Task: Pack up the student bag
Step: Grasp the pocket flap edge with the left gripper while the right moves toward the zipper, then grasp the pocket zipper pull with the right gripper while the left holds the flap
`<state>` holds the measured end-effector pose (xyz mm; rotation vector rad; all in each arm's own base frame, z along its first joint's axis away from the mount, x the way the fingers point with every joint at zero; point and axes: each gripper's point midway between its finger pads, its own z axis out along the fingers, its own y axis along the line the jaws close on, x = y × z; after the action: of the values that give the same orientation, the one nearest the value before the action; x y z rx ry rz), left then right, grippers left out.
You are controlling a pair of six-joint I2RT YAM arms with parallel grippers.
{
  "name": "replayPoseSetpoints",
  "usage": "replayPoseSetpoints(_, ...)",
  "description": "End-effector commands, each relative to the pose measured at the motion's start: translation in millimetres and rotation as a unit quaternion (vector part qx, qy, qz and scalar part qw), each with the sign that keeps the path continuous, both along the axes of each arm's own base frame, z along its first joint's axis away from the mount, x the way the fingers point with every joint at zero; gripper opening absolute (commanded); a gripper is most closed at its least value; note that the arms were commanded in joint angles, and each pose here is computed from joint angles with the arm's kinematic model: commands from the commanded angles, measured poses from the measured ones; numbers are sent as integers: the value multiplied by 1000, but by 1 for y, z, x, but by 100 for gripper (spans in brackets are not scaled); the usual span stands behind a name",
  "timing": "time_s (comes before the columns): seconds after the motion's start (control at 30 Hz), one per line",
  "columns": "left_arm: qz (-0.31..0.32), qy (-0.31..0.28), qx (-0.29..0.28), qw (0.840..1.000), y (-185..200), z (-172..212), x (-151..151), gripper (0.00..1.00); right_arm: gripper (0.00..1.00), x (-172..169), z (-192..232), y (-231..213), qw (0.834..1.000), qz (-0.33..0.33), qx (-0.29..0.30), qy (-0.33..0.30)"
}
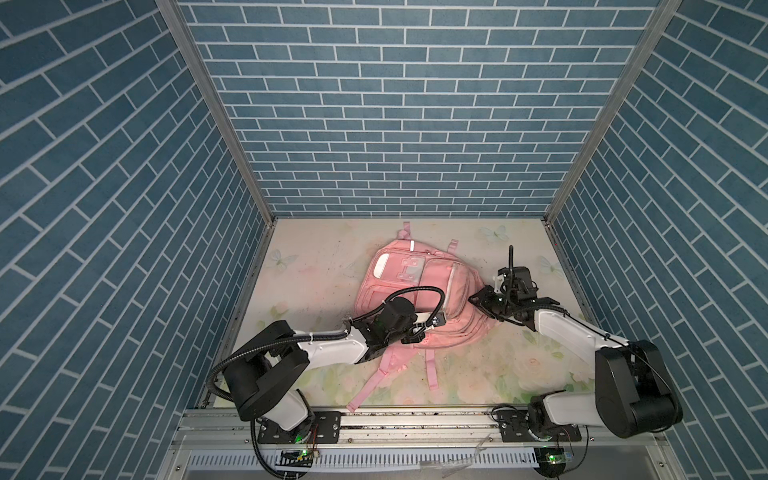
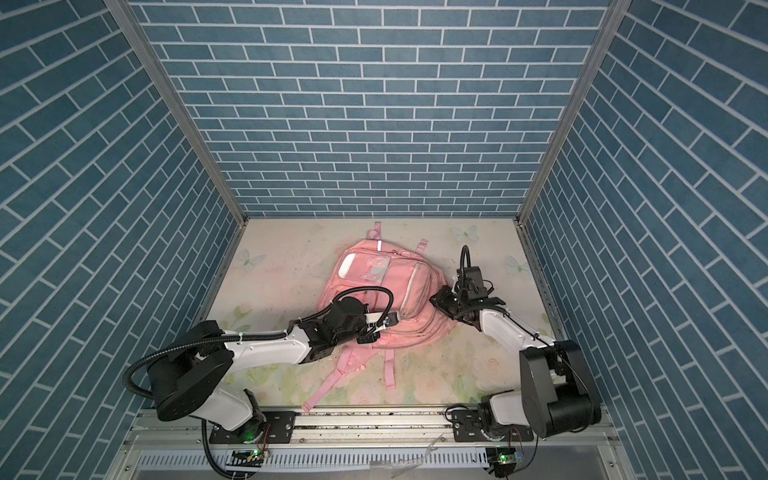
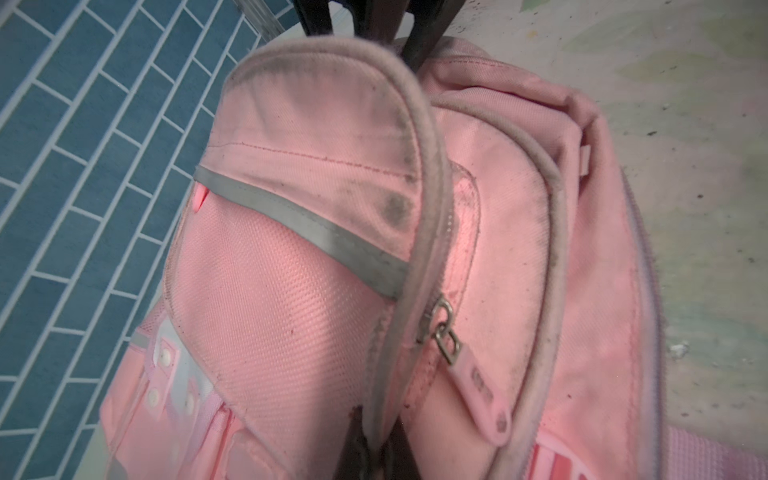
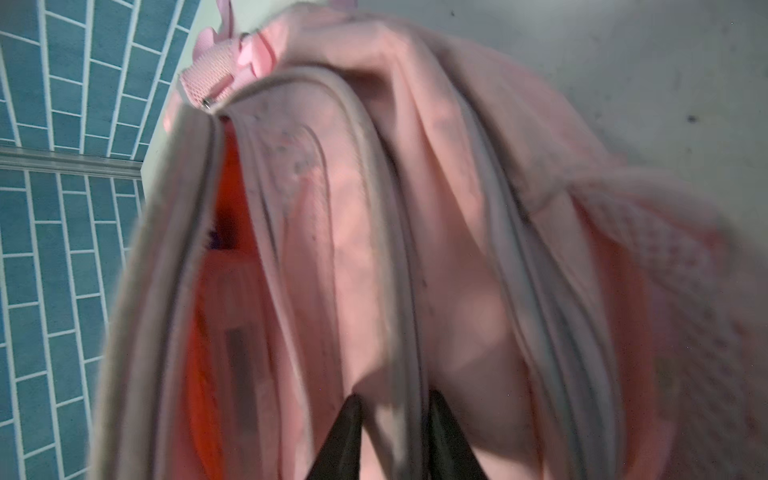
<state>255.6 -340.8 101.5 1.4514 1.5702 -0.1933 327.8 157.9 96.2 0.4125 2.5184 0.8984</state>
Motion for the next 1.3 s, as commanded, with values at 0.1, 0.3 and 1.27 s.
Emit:
replayPoseSetpoints(0.1, 48, 131, -75, 987, -29, 23, -6, 0, 31, 27, 33, -11, 998, 26, -38, -51)
replayPoseSetpoints(0.3, 116, 206, -105, 966, -45, 28, 9, 0, 52, 19, 57, -69, 981, -18, -164, -100)
replayPoseSetpoints(1.27, 82, 356, -146, 919, -86, 41, 20, 0, 30, -70, 61, 36, 863, 159, -264, -400)
